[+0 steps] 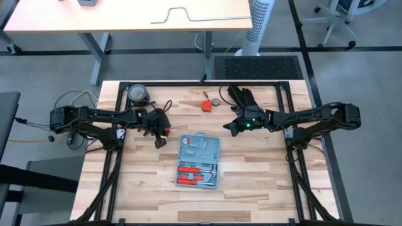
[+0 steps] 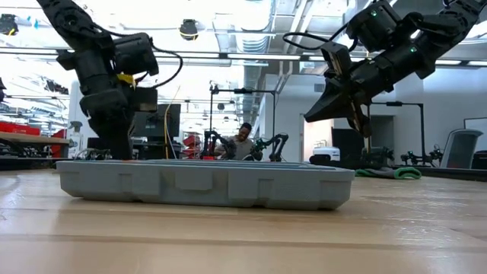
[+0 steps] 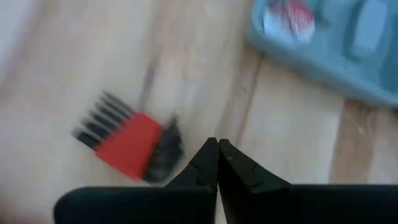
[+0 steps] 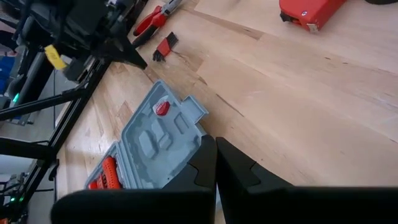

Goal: Prefit tool cases
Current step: Put the orange hex key set into the gray prefit tool case

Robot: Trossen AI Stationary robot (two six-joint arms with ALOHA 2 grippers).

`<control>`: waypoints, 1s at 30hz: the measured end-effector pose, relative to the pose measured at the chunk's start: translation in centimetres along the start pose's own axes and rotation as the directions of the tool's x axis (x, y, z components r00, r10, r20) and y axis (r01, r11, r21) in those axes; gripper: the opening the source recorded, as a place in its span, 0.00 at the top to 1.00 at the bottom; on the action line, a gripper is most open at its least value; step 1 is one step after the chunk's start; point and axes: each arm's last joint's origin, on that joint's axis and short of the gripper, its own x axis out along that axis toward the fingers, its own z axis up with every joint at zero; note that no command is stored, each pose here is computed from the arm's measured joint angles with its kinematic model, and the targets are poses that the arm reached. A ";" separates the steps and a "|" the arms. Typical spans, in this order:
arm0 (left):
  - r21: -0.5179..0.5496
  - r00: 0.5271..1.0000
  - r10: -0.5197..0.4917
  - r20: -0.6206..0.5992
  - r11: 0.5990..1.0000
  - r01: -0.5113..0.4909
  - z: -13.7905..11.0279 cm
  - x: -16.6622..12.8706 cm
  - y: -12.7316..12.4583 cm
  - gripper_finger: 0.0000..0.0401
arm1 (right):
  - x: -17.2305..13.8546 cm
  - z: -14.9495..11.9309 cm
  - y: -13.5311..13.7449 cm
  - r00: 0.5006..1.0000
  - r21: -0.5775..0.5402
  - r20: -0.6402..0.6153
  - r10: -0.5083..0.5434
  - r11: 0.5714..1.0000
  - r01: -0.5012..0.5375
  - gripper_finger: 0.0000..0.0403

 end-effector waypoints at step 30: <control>0.079 0.963 0.088 0.254 0.991 -0.112 4.1 -2.1 0.1 1.00 | 0.0 -0.4 0.1 1.000 -0.003 -0.026 0.003 1.000 -0.003 0.97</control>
